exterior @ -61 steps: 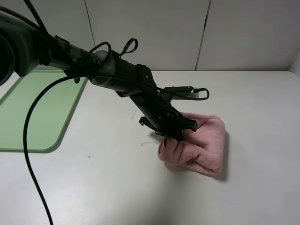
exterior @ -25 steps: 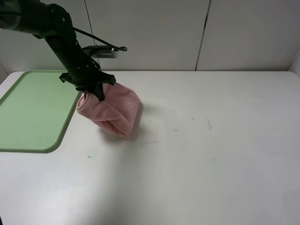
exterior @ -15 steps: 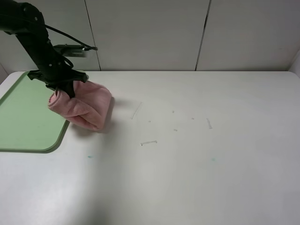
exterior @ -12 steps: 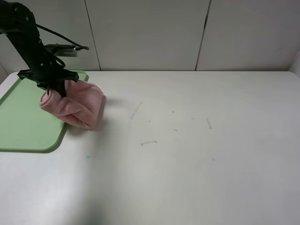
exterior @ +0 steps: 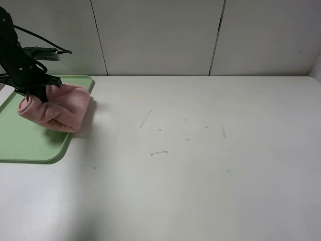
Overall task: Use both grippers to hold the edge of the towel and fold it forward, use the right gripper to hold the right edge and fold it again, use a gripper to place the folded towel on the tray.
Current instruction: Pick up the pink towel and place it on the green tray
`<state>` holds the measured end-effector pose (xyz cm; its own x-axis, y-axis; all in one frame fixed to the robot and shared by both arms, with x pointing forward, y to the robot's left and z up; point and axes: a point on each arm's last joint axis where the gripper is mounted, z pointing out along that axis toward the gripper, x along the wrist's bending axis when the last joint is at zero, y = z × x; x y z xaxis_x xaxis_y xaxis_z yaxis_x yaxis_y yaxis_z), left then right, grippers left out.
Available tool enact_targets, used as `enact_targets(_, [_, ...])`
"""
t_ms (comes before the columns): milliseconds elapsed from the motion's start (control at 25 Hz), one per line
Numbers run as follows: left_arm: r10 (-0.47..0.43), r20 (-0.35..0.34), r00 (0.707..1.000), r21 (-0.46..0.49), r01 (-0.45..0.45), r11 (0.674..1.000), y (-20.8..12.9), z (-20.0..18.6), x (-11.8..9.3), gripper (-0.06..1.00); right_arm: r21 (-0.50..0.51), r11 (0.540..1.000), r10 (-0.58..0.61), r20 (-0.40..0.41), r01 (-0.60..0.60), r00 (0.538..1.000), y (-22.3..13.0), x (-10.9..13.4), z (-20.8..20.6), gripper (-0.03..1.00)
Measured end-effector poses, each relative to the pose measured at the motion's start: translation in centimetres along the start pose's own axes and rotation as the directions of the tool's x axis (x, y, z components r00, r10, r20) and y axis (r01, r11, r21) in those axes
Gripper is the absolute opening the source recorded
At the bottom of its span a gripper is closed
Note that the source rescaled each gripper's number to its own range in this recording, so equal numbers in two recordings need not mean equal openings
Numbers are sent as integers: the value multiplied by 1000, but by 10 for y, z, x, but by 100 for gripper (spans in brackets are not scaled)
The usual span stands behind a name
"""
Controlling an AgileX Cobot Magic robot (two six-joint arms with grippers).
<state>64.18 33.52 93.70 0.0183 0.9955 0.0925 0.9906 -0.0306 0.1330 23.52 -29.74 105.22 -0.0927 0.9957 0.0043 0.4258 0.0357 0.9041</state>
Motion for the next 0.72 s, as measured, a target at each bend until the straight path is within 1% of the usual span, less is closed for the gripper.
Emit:
enact_targets(160, [-24, -15, 1000, 0, 24, 1000, -1, 1, 14, 14, -1, 1000, 0, 0, 0, 1000, 0, 0, 0, 100])
enact_targets(320, [-11, -50, 999, -14, 10, 1000, -1, 1, 22, 14, -1, 1000, 0, 0, 0, 1000, 0, 0, 0, 100])
enact_targets(480, [0, -66, 998, -21, -2, 1000, 0, 1, 24, 13, -1, 1000, 0, 0, 0, 1000, 0, 0, 0, 100])
enact_targets(720, [3, -69, 998, -26, -4, 1000, 0, 1, 24, 13, -1, 1000, 0, 0, 0, 1000, 0, 0, 0, 100])
